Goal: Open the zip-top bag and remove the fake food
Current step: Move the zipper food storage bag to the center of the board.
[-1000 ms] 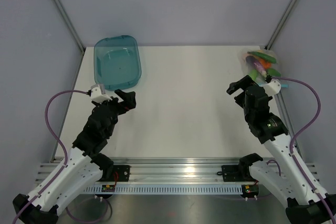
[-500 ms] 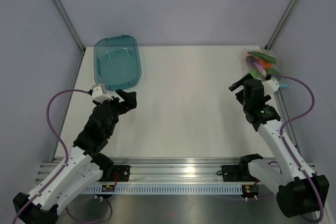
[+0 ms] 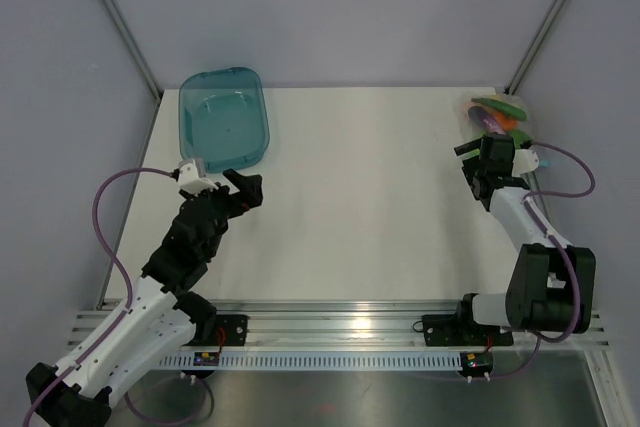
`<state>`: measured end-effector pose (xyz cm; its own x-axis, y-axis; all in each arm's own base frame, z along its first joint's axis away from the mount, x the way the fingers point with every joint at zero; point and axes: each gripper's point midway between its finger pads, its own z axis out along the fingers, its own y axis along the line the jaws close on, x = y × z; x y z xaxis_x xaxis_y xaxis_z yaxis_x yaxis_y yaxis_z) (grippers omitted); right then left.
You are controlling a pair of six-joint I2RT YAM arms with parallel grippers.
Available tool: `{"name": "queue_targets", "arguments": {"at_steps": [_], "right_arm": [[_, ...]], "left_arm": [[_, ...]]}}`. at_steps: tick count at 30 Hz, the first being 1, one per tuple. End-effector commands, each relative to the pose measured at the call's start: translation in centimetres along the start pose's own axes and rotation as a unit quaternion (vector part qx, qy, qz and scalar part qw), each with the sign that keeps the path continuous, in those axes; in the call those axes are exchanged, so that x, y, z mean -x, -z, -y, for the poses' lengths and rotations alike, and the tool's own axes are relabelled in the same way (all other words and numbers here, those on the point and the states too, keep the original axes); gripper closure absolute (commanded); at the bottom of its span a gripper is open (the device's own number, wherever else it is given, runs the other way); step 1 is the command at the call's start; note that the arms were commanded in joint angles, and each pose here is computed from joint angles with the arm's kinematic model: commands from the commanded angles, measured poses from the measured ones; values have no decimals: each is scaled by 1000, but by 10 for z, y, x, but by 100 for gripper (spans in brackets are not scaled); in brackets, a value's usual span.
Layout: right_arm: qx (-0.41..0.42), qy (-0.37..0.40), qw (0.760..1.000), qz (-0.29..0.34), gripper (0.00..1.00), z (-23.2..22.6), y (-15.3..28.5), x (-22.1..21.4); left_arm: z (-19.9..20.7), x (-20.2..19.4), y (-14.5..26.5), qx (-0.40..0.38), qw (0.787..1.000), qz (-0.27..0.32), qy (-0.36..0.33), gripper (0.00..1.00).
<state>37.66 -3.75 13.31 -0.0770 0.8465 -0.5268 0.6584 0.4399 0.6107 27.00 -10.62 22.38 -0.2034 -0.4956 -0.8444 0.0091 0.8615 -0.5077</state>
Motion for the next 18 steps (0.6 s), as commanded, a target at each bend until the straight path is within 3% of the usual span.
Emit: {"name": "queue_targets", "arguments": {"at_steps": [1, 9, 18], "right_arm": [[28, -32, 999, 21, 0, -33, -12, 18], [38, -47, 996, 59, 1, -43, -46, 33], [17, -71, 996, 60, 0, -28, -88, 49]], "left_arm": [[23, 22, 1, -39, 998, 29, 26, 1], [24, 22, 2, -41, 998, 26, 28, 1], [28, 22, 3, -50, 998, 24, 32, 1]]}}
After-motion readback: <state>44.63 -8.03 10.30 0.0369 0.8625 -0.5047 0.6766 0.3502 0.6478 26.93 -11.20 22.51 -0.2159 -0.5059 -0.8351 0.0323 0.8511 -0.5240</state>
